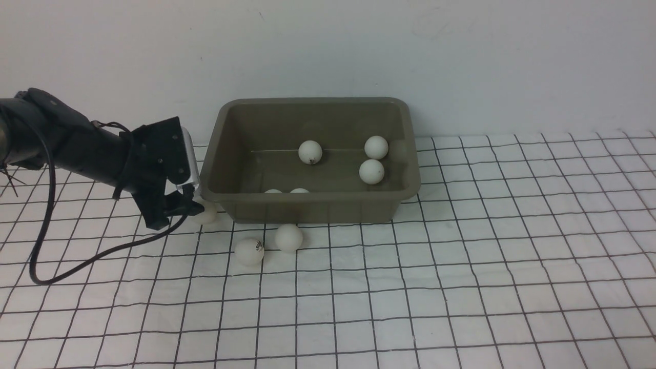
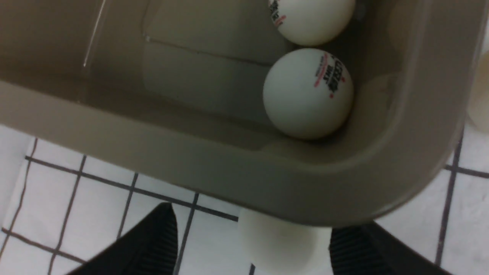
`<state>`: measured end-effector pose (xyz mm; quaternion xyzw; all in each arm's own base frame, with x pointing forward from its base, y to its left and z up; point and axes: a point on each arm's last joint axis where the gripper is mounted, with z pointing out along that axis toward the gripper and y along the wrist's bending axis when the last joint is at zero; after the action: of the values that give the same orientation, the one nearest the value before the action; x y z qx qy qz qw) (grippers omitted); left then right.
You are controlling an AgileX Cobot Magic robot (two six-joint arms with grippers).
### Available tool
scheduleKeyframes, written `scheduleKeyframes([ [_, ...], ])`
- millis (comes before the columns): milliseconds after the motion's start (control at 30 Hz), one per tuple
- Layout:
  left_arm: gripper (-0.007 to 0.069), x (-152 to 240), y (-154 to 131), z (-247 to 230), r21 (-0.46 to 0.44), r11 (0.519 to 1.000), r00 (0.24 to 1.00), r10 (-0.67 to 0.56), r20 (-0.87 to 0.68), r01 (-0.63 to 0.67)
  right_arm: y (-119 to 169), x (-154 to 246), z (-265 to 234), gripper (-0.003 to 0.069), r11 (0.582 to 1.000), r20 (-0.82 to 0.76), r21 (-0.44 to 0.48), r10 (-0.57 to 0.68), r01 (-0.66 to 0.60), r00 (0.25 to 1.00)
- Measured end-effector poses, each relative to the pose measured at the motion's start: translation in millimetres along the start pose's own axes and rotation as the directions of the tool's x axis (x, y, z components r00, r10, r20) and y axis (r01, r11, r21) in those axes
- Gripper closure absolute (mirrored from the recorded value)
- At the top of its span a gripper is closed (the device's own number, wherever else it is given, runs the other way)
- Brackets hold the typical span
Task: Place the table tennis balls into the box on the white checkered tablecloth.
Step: 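Reach for and grasp a ping pong ball on the table beside the basket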
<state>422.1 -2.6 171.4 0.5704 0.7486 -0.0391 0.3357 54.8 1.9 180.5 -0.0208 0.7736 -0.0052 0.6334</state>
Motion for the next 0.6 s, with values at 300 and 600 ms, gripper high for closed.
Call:
scheduleKeyframes([
  [300, 0.0146, -0.1, 2.9, 8.0, 0.023, 0.989, 0.989, -0.147, 0.035, 0.146, 0.0, 0.0, 0.0, 0.0207, 1.000, 0.000, 0.000, 0.000, 0.000, 1.000],
  [600, 0.0146, 1.7, 1.4, 9.7, 0.039, 0.968, 0.969, -0.247, 0.019, 0.247, 0.0, 0.0, 0.0, 0.0207, 1.000, 0.000, 0.000, 0.000, 0.000, 1.000],
])
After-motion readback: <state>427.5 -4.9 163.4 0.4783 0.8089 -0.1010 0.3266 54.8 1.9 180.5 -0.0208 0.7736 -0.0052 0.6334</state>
